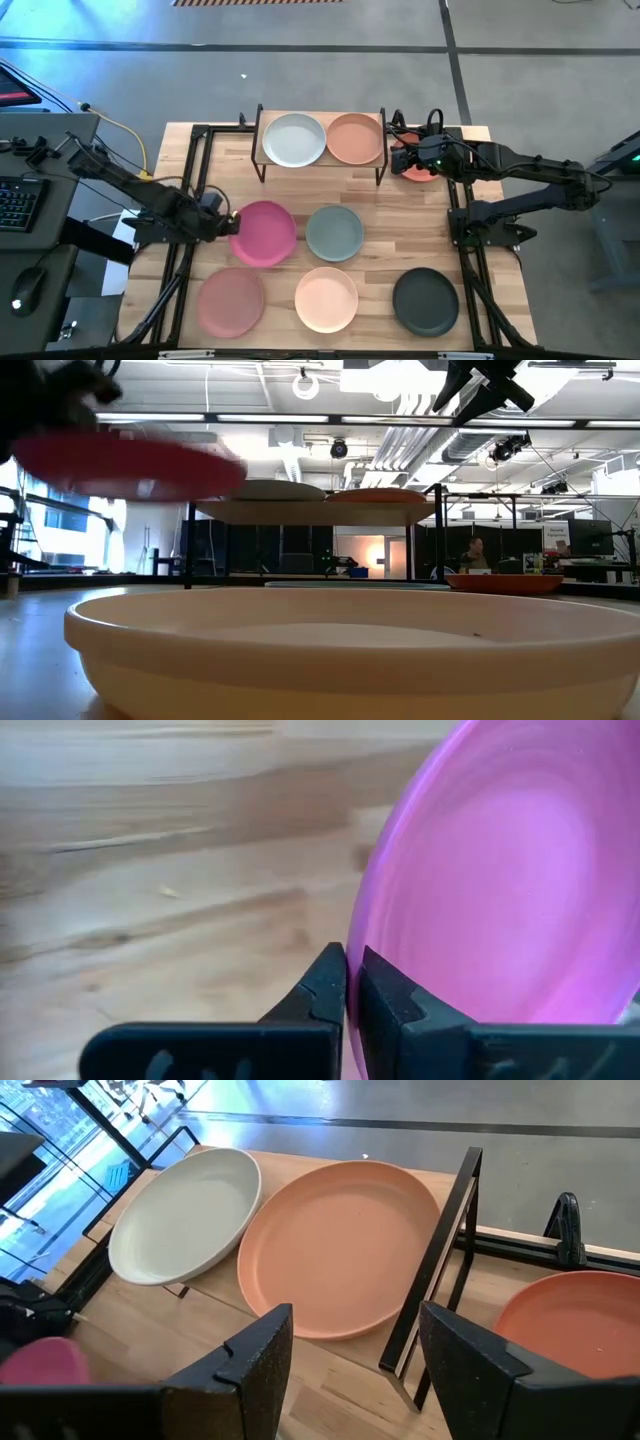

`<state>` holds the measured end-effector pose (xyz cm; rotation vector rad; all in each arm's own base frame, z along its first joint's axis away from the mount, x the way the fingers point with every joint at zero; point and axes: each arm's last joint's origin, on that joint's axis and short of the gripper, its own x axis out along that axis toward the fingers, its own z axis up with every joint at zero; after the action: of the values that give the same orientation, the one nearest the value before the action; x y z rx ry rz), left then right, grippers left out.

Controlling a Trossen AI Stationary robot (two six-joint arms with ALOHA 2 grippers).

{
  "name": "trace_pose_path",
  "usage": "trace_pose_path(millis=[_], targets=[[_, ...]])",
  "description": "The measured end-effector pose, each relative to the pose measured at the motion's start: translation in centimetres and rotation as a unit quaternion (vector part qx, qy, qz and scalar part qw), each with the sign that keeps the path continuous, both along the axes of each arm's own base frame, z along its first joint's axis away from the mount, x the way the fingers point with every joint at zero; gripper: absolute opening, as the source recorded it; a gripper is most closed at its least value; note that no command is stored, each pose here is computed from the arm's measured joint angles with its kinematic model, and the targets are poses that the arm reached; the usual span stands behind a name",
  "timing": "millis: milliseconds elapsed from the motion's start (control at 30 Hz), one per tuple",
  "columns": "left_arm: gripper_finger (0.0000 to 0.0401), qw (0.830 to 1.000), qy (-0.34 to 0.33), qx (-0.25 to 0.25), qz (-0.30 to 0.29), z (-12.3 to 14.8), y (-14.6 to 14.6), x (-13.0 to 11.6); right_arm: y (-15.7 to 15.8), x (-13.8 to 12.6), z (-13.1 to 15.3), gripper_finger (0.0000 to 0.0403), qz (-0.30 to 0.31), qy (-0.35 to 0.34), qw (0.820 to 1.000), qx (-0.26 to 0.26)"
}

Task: Place and stack plates onto a shelf
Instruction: Stack the pink plate on top of the white plate on the shelf

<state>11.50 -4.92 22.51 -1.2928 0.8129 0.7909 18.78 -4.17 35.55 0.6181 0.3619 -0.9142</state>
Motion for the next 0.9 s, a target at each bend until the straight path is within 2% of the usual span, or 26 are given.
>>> trace_pose_path(millis=[100, 167, 333, 467, 567, 633, 733, 900], targets=[[0.0001, 0.999, -0.047, 0.0, -0.017, 3.3, 0.2, 0.5, 0.0, 0.0, 0.0, 0.0199, 0.001, 0.001, 1.0, -0.001], [0.0001, 0.996, -0.08, 0.023, -0.011, 5.6, 0.7, 1.0, 0.0, 0.0, 0.0, 0.0199, 0.001, 0.001, 1.0, -0.001], [0.0001, 0.977, -0.148, 0.151, 0.027, 11.4, 3.0, 2.4, 0.0, 0.0, 0.1, 0.0199, 0.0, -0.004, 1.0, 0.0], [0.0001, 0.955, -0.128, 0.263, 0.04, 14.9, 6.1, 3.3, 0.0, 0.1, 0.1, 0.0199, 0.0, -0.008, 1.0, -0.001], [0.0001, 0.947, -0.087, 0.305, 0.045, 16.2, 9.1, 3.7, 0.0, 0.1, 0.2, 0.0199, 0.0, -0.011, 1.0, -0.001], [0.0001, 0.95, -0.059, 0.306, 0.036, 16.3, 11.3, 4.2, 0.0, 0.1, 0.2, 0.0199, 0.0, -0.011, 1.0, -0.001], [0.0, 0.961, -0.035, 0.273, 0.001, 15.2, 14.7, 5.3, 0.0, 0.1, 0.2, 0.0199, 0.0, -0.012, 1.0, -0.001], [0.0, 0.975, -0.005, 0.221, -0.026, 12.2, 20.5, 7.3, 0.0, 0.1, 0.2, 0.0199, 0.0, -0.012, 1.0, -0.001]])
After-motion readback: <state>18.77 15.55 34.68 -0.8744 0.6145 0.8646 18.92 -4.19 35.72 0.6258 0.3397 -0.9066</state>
